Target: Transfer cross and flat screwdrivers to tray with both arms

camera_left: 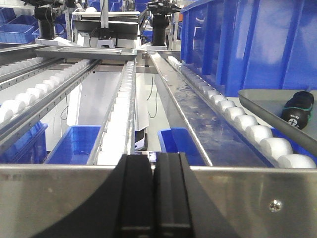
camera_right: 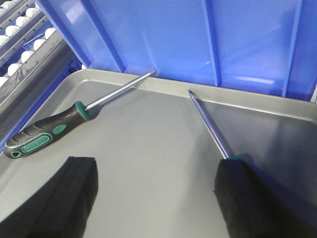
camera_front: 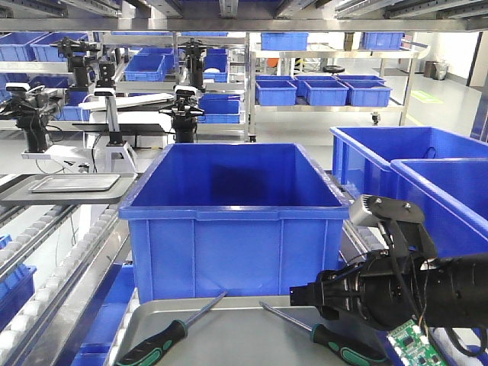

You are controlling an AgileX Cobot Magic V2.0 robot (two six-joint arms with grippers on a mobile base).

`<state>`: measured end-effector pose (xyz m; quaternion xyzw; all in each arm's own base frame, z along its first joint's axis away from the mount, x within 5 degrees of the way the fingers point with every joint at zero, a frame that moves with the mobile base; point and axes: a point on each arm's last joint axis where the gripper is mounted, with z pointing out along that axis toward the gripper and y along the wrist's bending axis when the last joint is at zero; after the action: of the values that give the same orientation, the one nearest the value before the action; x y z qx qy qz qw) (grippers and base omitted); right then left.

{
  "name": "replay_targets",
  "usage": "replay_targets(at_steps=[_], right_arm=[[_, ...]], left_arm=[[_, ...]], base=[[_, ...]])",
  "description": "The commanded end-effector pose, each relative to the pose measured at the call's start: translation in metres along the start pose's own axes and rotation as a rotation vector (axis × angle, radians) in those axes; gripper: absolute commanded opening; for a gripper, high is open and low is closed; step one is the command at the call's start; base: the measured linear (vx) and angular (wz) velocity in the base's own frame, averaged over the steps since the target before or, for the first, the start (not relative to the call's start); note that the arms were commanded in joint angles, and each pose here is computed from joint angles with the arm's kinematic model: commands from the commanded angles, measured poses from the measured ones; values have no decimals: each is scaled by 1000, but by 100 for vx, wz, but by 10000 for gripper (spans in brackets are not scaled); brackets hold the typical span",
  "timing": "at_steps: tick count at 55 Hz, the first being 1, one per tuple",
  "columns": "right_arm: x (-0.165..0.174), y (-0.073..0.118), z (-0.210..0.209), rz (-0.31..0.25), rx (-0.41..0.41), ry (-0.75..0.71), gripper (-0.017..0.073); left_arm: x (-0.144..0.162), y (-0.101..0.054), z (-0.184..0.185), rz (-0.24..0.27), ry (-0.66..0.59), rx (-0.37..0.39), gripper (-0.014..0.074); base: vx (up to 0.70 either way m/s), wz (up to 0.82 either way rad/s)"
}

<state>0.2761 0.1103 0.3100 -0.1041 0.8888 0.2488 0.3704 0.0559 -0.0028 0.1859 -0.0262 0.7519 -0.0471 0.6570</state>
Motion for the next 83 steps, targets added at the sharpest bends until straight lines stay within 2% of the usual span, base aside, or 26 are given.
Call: replay_targets(at_steps=[1, 12, 20, 26, 28, 31, 36, 41, 48, 52, 61, 67, 72, 83], right_arm=[[-16, 7, -15, -9, -8, -105, 568], [-13, 7, -16, -22, -7, -84, 559], [-15, 15, -42, -36, 10, -131, 468], [-11, 24, -85, -80, 62, -192, 377], [-6, 25, -98, -69, 81, -216, 345], [8, 24, -115, -22, 113, -247, 288], [40, 18, -137, 10, 172, -305, 203], [71, 11, -150, -22, 211, -372, 115], [116, -5, -152, -146, 286, -483, -11], [141, -15, -151, -175, 320, -565, -13], [187, -34, -145, -160, 404, -729, -12], [211, -43, -134, -171, 439, -756, -10], [232, -51, -120, -192, 434, -791, -10], [236, -53, -119, -181, 442, -753, -10]], left_arm=[[-17, -1, -4, -12, -118, 5, -6], [-17, -1, -4, -12, -118, 5, -6], [-17, -1, -4, -12, -118, 5, -6], [-17, -1, -4, -12, -118, 5, -6], [-17, -1, -4, -12, -118, 5, -6], [-17, -1, -4, -12, -118, 5, -6], [-17, -1, -4, -12, -118, 5, -6], [-17, -1, -4, -12, -118, 5, -6], [-17, -1, -4, -12, -118, 5, -6], [-17, -1, -4, -12, -118, 5, -6], [-17, -1, -4, -12, -118, 5, -6], [-17, -1, -4, -12, -118, 5, -6], [-17, -1, -4, -12, -118, 5, -6], [-17, -1, -4, -13, -118, 5, -6]], base=[[0, 0], [0, 0], [0, 0], [0, 0], [0, 0], [0, 0], [0, 0], [0, 0], [0, 0], [0, 0], [0, 0], [0, 0], [0, 0], [0, 0]])
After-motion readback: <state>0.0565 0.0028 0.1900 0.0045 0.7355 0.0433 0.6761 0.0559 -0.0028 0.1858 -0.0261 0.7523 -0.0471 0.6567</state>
